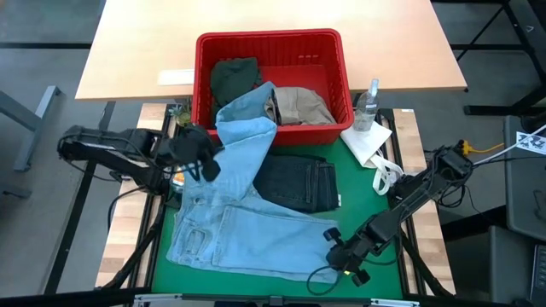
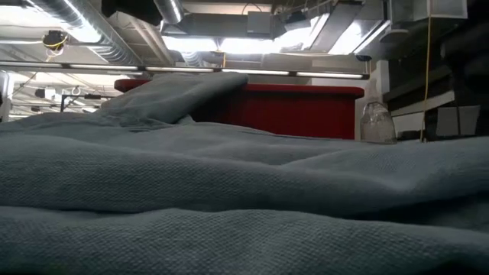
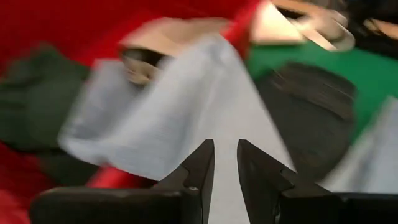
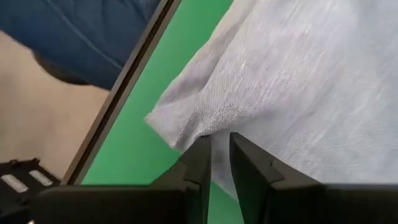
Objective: Fold laundry
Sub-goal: Fold the light blue jeans
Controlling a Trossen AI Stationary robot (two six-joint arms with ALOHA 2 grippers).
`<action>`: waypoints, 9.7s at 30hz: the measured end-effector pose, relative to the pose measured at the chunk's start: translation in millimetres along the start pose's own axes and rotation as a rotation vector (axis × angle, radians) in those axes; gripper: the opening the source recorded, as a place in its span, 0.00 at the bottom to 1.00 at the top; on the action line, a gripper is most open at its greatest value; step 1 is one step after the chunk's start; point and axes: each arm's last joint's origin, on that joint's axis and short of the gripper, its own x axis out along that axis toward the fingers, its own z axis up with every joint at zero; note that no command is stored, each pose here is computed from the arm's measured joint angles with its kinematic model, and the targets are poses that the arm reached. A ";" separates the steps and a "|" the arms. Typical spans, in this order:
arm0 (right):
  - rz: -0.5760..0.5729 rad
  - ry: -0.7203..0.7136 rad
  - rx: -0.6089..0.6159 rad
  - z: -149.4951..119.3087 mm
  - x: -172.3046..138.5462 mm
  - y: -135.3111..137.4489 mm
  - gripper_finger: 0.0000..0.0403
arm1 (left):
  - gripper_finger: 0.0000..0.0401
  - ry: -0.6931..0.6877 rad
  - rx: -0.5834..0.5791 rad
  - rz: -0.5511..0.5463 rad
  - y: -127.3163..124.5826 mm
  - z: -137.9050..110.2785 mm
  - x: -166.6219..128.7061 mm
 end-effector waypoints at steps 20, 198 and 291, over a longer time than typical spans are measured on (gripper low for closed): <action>-0.215 0.037 -0.069 44.7 -54.4 7.8 0.15 | 0.40 -0.003 0.089 0.106 14.4 17.1 34.0; -1.025 0.006 -0.251 36.4 -285.9 -230.3 0.02 | 0.00 -0.334 0.517 -0.344 -27.6 53.8 73.9; -0.548 -0.125 0.283 15.9 -267.7 -211.7 0.36 | 0.32 -0.542 0.460 -0.485 -33.5 74.6 108.6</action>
